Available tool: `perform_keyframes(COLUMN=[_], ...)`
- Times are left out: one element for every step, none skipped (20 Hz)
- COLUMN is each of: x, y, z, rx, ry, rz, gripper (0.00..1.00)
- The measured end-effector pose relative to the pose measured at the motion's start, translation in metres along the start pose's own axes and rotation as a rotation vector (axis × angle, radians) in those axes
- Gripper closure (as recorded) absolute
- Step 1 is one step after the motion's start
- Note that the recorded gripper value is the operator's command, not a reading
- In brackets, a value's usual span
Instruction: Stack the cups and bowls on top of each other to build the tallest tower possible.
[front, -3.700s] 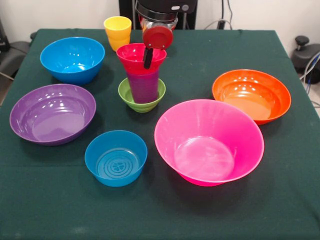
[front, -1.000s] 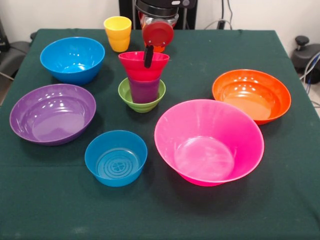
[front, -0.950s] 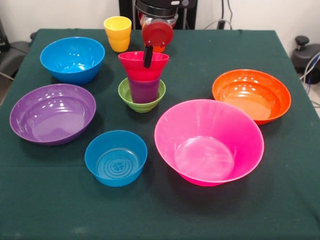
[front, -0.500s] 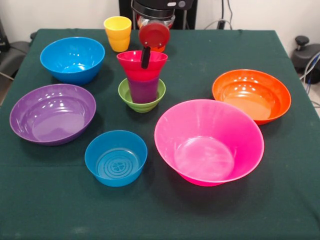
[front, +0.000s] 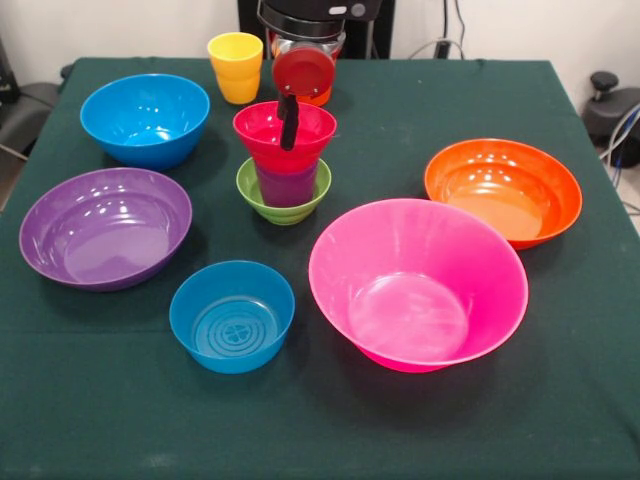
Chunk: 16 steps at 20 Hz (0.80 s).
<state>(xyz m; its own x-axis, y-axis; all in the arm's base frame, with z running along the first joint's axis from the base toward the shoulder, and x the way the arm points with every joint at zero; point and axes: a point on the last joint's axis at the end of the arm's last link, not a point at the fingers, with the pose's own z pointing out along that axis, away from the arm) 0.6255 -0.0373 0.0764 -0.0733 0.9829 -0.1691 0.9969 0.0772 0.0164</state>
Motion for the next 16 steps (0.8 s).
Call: perform_keyframes(x=[0.0001,0.0002,0.0002,0.0002,0.0001,0.0000,-0.0001,-0.0002,-0.0003,-0.0004,-0.0005,-0.0004,-0.0001,0.0005,0.0009,0.0013], y=[0.0002,0.0003,0.0003,0.0006,0.0007,0.0008,0.0009,0.0010,0.0011,0.0010,0.0012,0.0013,0.0014,0.0017,0.0019,0.0020], z=[0.0001,0.0002,0.0002,0.0003,0.0004,0.0005,0.0006,0.0006,0.0007,0.0008,0.0008,0.0009,0.0009,0.0009,0.0009,0.0009], rx=[0.000,0.000,0.000,-0.001,-0.001,-0.001,-0.001,-0.002,-0.002,-0.001,-0.002,-0.002,-0.002,-0.003,-0.003,-0.003], ry=[0.001,0.002,0.002,0.003,0.004,0.005,0.005,0.006,0.007,0.007,0.007,0.008,0.009,0.010,0.010,0.011], rz=[0.000,0.000,0.000,0.001,0.001,0.001,0.002,0.002,0.003,0.003,0.003,0.003,0.003,0.002,0.002,0.001], gripper=[0.00,0.00,0.00,0.00,0.00,0.00,0.00,0.00,0.00,0.00,0.00,0.00,0.00,0.00,0.00,0.00])
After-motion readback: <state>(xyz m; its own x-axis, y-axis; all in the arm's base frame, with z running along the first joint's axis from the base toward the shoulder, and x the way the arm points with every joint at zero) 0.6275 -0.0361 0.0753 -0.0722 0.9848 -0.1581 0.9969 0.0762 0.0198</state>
